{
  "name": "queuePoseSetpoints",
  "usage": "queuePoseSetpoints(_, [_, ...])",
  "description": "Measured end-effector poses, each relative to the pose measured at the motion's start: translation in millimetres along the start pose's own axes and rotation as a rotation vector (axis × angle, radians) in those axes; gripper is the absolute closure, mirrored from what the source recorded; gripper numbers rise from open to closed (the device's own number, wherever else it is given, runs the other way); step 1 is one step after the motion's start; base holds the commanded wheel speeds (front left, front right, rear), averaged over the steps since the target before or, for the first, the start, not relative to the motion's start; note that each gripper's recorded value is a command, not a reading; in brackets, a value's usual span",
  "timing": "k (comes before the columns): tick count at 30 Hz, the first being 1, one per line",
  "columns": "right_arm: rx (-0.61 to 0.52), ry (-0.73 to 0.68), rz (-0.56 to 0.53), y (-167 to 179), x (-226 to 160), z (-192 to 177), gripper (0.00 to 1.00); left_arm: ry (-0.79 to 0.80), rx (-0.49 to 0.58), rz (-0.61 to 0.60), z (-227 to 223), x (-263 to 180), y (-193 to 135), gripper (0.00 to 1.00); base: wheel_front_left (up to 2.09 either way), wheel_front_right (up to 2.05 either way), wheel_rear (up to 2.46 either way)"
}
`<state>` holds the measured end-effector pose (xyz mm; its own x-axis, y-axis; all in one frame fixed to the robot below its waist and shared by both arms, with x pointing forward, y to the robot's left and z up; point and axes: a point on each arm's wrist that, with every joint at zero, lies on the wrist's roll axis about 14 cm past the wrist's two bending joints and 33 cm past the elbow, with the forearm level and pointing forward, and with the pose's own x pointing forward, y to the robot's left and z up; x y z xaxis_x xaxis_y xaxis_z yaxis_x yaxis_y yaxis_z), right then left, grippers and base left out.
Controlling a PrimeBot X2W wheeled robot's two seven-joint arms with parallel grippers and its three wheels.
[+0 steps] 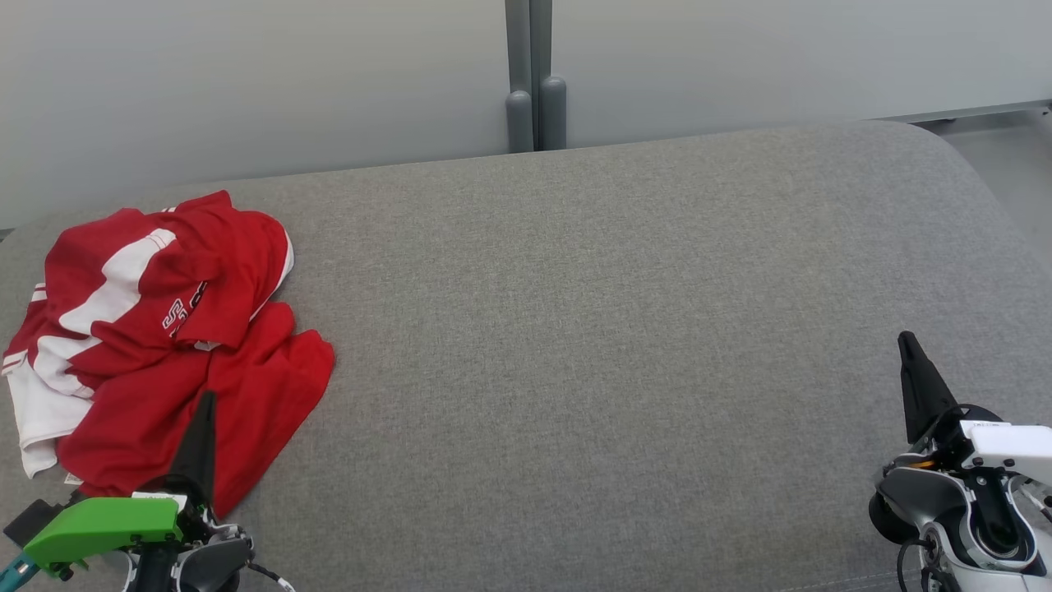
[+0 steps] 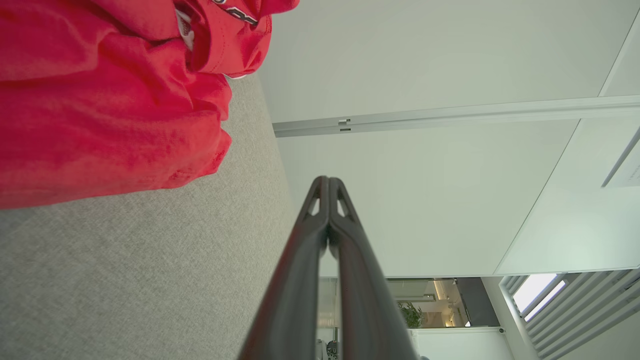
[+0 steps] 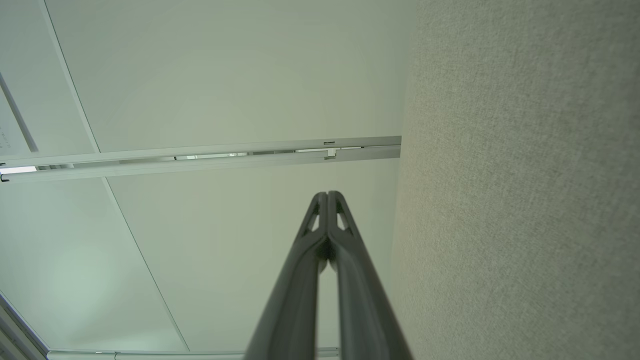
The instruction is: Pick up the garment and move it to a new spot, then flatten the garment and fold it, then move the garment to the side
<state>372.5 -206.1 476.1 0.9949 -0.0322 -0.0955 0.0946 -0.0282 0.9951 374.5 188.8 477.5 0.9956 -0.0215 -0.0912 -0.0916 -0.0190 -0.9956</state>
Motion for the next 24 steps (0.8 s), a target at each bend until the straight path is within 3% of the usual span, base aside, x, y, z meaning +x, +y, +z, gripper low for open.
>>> queuePoseSetpoints(12, [0.000,0.000,0.000,0.0,0.0,0.0,1.00,0.000,0.000,0.000,0.0,0.0,0.0,1.00,0.00,0.00,0.00])
queuePoseSetpoints(13, [0.001,0.000,-0.004,-1.4,-0.4,-0.3,0.00,0.000,-0.001,0.004,-0.1,-0.3,1.3,0.00,0.00,0.00,0.00])
queuePoseSetpoints(18, [0.021,-0.001,-0.078,-27.2,-12.5,-4.1,0.00,0.006,-0.018,0.078,-6.0,-11.4,26.8,0.00,0.00,0.00,0.00])
queuePoseSetpoints(24, [0.011,-0.007,-0.075,-25.9,-12.3,-3.7,0.00,0.009,-0.017,0.077,-9.0,-11.2,26.5,0.00,0.00,0.00,0.00])
